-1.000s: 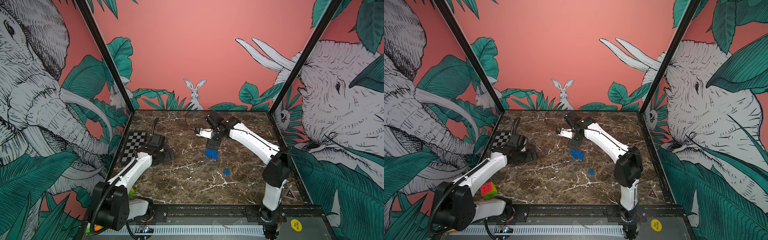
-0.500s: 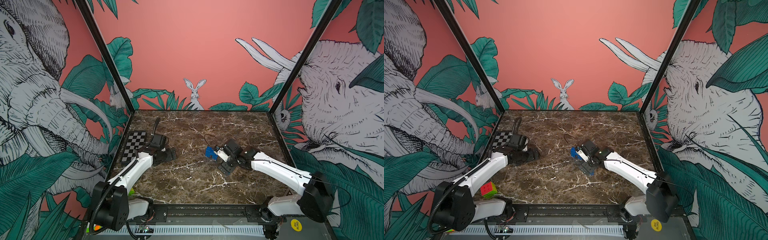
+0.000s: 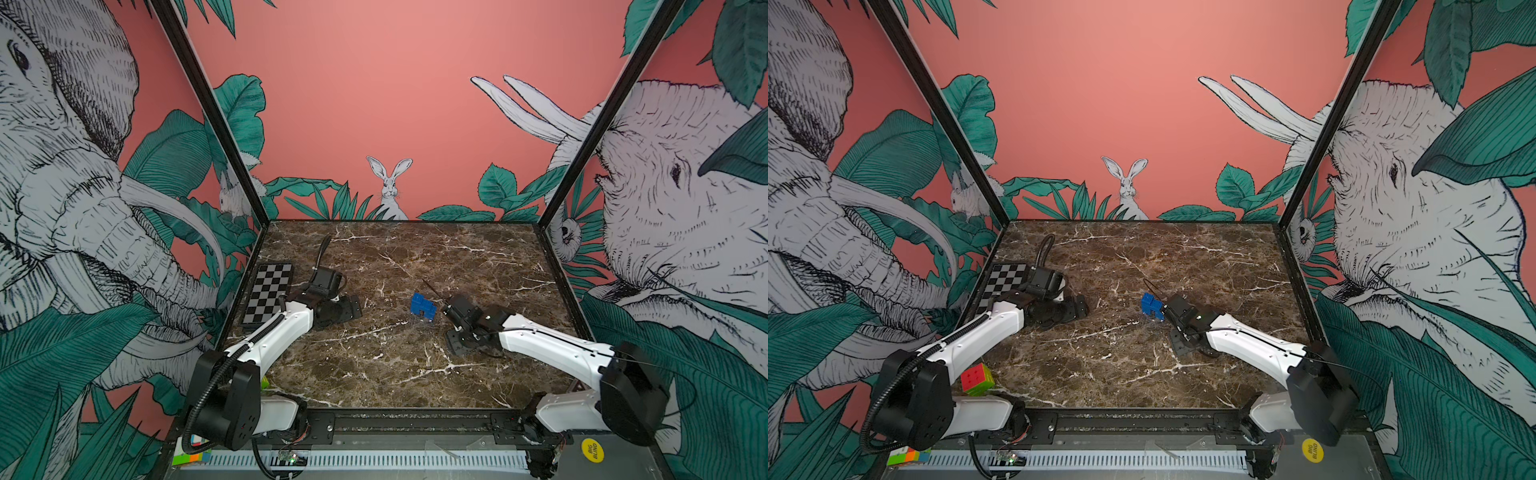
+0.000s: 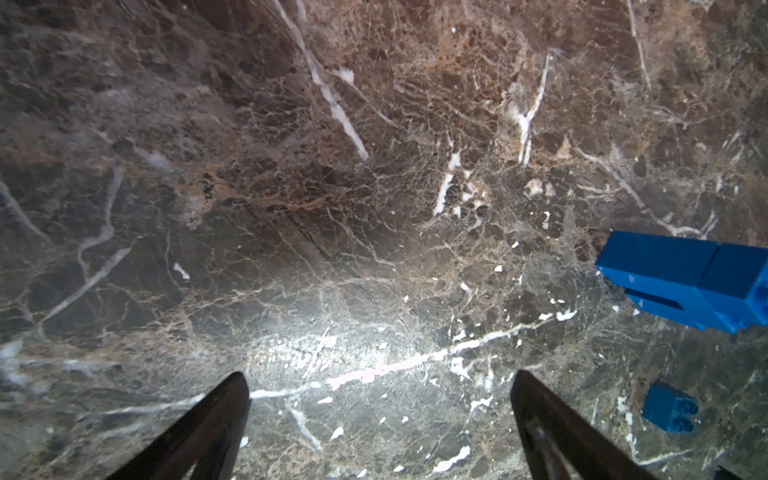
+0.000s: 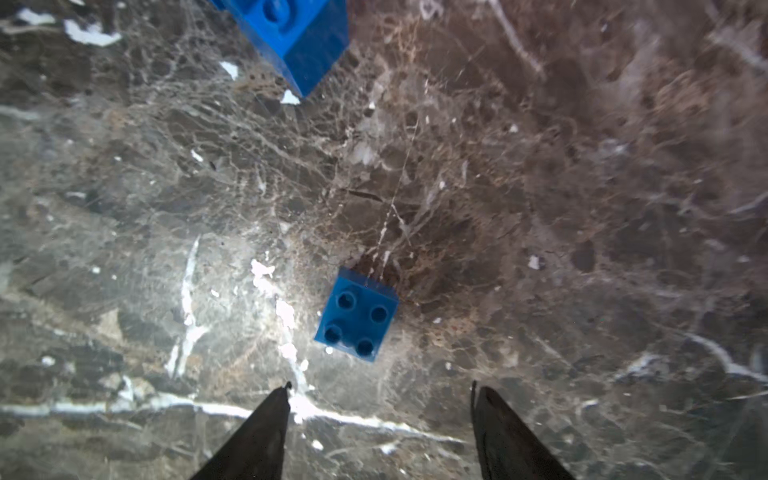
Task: Assemble the letter h with lego
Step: Pick up the lego brick from the center of the board.
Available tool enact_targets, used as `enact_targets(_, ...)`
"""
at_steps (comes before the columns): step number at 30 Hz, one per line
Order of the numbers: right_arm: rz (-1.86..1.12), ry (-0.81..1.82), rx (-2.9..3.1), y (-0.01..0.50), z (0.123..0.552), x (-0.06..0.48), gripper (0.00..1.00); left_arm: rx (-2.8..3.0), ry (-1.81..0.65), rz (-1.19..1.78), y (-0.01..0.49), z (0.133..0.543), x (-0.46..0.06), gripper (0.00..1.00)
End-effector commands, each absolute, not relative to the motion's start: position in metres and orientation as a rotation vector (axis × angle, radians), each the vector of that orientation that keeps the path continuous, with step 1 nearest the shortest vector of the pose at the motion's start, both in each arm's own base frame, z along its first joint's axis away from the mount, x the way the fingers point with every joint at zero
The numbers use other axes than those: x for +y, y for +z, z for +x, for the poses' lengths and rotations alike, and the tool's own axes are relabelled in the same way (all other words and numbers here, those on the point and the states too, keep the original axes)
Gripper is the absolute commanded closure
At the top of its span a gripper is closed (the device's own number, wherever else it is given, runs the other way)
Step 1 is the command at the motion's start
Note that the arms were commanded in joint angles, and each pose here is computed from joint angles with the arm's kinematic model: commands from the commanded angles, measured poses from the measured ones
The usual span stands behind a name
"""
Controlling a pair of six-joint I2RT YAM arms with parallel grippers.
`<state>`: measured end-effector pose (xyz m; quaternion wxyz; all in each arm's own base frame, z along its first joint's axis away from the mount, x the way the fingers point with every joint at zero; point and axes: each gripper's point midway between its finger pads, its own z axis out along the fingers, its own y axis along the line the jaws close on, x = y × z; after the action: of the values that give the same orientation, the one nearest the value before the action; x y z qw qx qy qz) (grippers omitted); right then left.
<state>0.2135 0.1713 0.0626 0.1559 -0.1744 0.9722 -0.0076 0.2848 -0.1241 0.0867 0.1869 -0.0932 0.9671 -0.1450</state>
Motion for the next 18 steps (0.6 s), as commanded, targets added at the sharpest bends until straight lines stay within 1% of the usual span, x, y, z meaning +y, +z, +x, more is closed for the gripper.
enact_targets(1,-0.355,0.064,2.779,0.062,0.22,0.187,0.33,2.685,-0.388,-0.256,0.098,0.292,-0.123,0.01)
enact_targets(4,-0.347,0.06,2.759,0.064,0.227,0.196,0.33,2.694,-0.386,-0.255,0.096,0.291,-0.123,0.01)
enact_targets(10,-0.311,-0.023,2.778,0.051,0.229,0.191,0.42,2.703,-0.363,-0.249,0.092,0.289,-0.121,0.01)
enact_targets(16,-0.262,-0.061,2.759,0.048,0.232,0.183,0.41,2.704,-0.361,-0.243,0.093,0.291,-0.121,0.01)
enact_targets(18,-0.256,-0.055,2.774,0.044,0.231,0.185,0.42,2.704,-0.357,-0.241,0.093,0.291,-0.121,0.01)
